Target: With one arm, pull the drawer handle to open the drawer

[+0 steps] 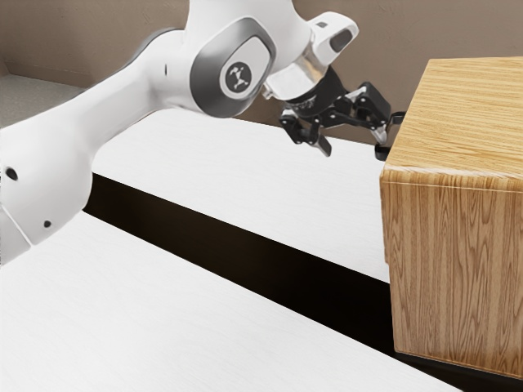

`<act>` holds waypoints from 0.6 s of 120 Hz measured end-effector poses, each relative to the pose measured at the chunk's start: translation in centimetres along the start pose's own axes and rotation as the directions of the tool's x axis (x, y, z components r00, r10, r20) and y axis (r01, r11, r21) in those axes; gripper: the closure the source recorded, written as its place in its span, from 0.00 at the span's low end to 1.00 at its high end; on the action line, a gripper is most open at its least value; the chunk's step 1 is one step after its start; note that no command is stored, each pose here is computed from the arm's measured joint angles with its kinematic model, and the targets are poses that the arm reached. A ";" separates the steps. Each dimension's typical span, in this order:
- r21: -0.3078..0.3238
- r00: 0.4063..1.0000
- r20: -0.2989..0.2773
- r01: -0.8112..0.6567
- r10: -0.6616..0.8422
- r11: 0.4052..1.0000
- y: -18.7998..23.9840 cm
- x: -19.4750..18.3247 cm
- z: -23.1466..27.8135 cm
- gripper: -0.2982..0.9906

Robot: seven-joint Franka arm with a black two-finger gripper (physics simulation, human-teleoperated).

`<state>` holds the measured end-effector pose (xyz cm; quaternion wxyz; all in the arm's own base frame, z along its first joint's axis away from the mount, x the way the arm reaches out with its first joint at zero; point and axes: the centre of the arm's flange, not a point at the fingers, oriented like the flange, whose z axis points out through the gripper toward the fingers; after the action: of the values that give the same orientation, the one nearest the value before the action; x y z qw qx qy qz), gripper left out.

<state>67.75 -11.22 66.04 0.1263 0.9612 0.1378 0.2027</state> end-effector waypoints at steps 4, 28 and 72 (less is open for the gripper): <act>0.001 1.000 -0.001 0.000 0.000 1.000 0.0 0.0 0.1 0.23; 0.027 1.000 -0.012 -0.003 0.003 1.000 -0.7 0.2 -0.2 0.23; 0.120 1.000 -0.002 -0.008 0.008 0.993 -2.2 -0.1 -2.8 0.23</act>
<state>65.96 -8.66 67.79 0.0674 0.9674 0.1462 0.1957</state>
